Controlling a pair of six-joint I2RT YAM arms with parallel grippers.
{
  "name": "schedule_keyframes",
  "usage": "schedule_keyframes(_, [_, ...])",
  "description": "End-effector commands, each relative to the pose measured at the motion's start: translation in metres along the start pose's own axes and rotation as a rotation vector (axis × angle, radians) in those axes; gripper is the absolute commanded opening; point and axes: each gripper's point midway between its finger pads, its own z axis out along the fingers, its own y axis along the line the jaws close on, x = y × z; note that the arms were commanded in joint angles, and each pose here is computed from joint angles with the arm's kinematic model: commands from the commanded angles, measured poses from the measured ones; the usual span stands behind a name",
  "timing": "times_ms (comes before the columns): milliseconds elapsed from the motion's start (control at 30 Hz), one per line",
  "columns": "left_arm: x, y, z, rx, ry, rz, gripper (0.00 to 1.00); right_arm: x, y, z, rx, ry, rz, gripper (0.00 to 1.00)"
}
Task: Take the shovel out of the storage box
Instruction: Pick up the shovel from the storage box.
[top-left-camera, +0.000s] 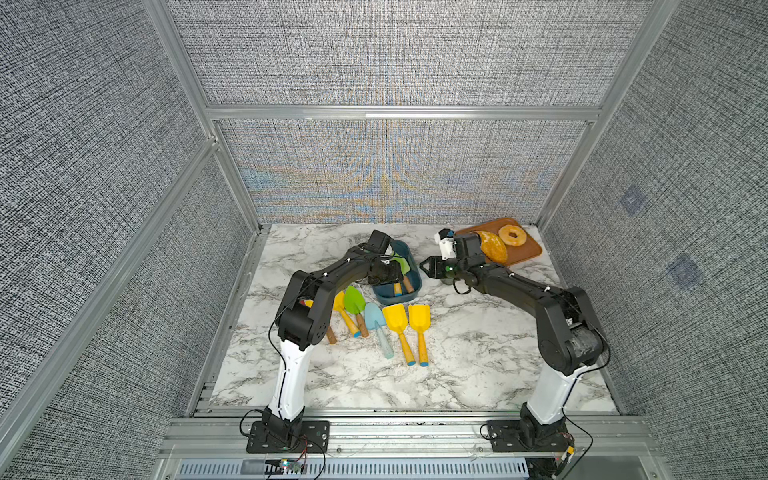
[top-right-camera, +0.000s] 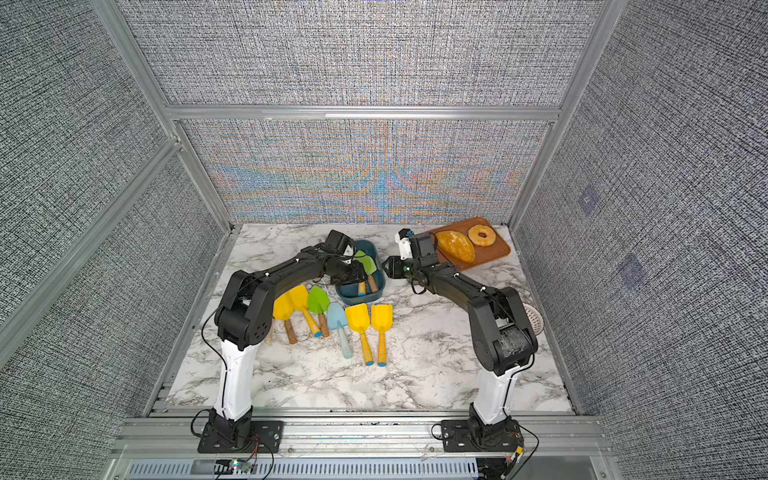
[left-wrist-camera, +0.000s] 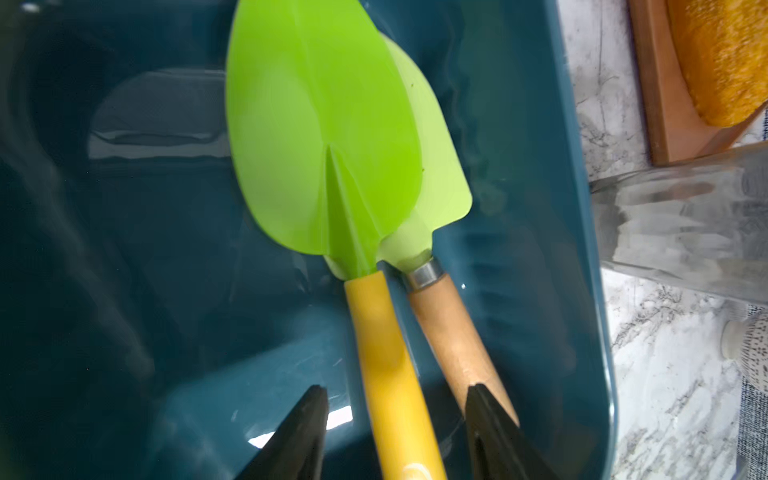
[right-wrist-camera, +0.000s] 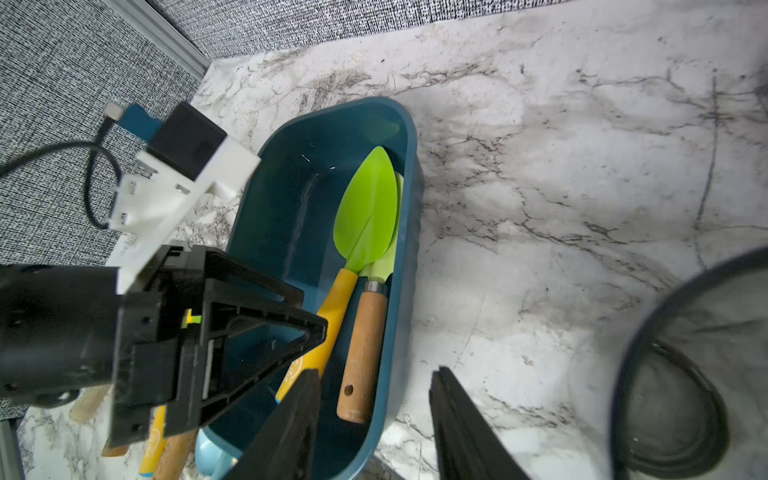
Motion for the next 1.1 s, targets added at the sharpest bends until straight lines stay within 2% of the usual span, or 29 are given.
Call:
schedule_keyframes(0, [0.007, 0.007, 0.006, -0.046, 0.040, -0.026, 0.56, -0.007, 0.001, -0.003, -0.030, -0.028, 0.018, 0.48])
schedule_keyframes(367, [0.010, 0.012, 0.023, -0.156, 0.111, -0.005, 0.47, -0.007, -0.003, -0.012, -0.082, -0.048, 0.047, 0.48])
schedule_keyframes(633, [0.017, 0.021, 0.028, -0.247, 0.149, 0.012, 0.37, -0.009, -0.002, -0.023, -0.123, -0.074, 0.069, 0.48])
schedule_keyframes(800, [0.018, 0.022, 0.029, -0.260, 0.151, 0.013, 0.34, -0.016, 0.016, -0.033, -0.174, -0.109, 0.013, 0.48])
schedule_keyframes(1067, [0.017, 0.020, 0.033, -0.245, 0.153, 0.012, 0.20, -0.020, 0.032, -0.045, -0.189, -0.131, -0.039, 0.48])
